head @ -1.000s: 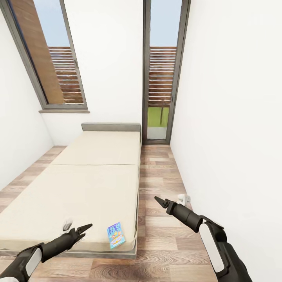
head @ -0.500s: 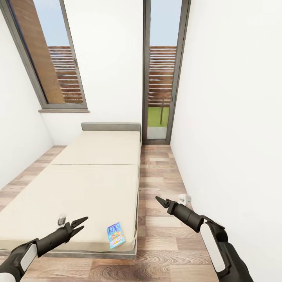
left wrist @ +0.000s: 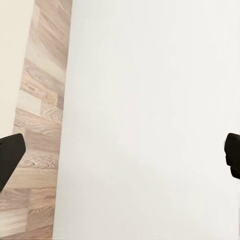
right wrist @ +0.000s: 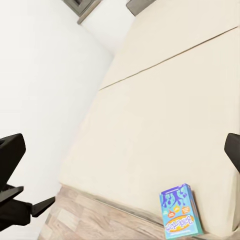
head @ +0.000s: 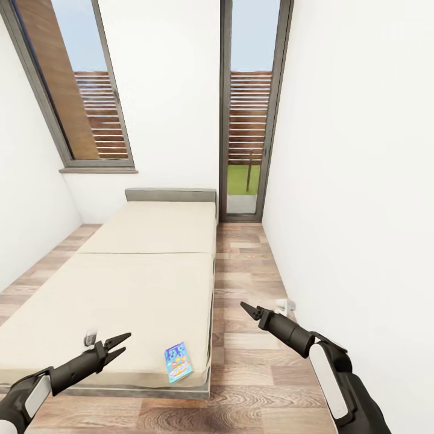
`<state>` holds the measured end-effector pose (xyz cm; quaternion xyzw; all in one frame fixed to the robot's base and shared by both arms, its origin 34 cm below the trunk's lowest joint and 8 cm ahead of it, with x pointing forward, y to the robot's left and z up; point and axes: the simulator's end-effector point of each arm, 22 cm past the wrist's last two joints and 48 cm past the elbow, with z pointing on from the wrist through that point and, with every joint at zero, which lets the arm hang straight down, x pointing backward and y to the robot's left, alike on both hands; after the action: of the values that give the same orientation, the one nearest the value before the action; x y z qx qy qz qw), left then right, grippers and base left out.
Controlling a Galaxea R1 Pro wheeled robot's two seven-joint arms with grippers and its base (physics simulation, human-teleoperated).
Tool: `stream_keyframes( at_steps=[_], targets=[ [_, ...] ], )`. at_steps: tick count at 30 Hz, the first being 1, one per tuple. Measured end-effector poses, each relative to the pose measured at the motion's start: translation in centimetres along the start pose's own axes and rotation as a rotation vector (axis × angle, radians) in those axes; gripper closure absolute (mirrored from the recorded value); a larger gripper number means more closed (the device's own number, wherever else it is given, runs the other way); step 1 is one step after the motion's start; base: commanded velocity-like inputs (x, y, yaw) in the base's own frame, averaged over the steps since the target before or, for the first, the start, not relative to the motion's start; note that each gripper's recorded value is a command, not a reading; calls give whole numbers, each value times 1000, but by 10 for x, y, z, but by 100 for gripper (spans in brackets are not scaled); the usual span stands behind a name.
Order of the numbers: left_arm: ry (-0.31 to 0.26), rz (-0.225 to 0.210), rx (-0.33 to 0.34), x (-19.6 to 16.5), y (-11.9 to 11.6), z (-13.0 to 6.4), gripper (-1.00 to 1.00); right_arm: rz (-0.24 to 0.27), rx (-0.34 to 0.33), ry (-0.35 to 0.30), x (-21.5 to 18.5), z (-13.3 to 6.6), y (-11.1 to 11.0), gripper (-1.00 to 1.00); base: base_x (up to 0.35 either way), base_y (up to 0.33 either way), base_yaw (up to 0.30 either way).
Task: Put all the toys in the child's room - the three board games (two on the bed and one on the table), the two jigsaw puzzles on the table, and the tennis ball on the table - inside the toy box on the table in the child's room.
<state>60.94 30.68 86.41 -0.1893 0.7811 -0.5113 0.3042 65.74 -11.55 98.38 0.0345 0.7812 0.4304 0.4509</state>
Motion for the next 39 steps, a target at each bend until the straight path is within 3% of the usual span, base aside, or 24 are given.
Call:
stream_keyframes(
  at_steps=[8, 31, 39],
  targets=[
    [21, -44, -9, 3, 7, 0, -100, 11, 13, -17, -3, -1, -11, -100, 0, 0, 0],
    [27, -59, -9, 5, 29, 10, -100, 12, 18, -21, 7, 7, -33, -100, 0, 0, 0],
    [40, -96, -16, 7, 39, 10, -100, 16, 13, -22, 13, 11, -37, -100, 0, 0, 0]
  ],
)
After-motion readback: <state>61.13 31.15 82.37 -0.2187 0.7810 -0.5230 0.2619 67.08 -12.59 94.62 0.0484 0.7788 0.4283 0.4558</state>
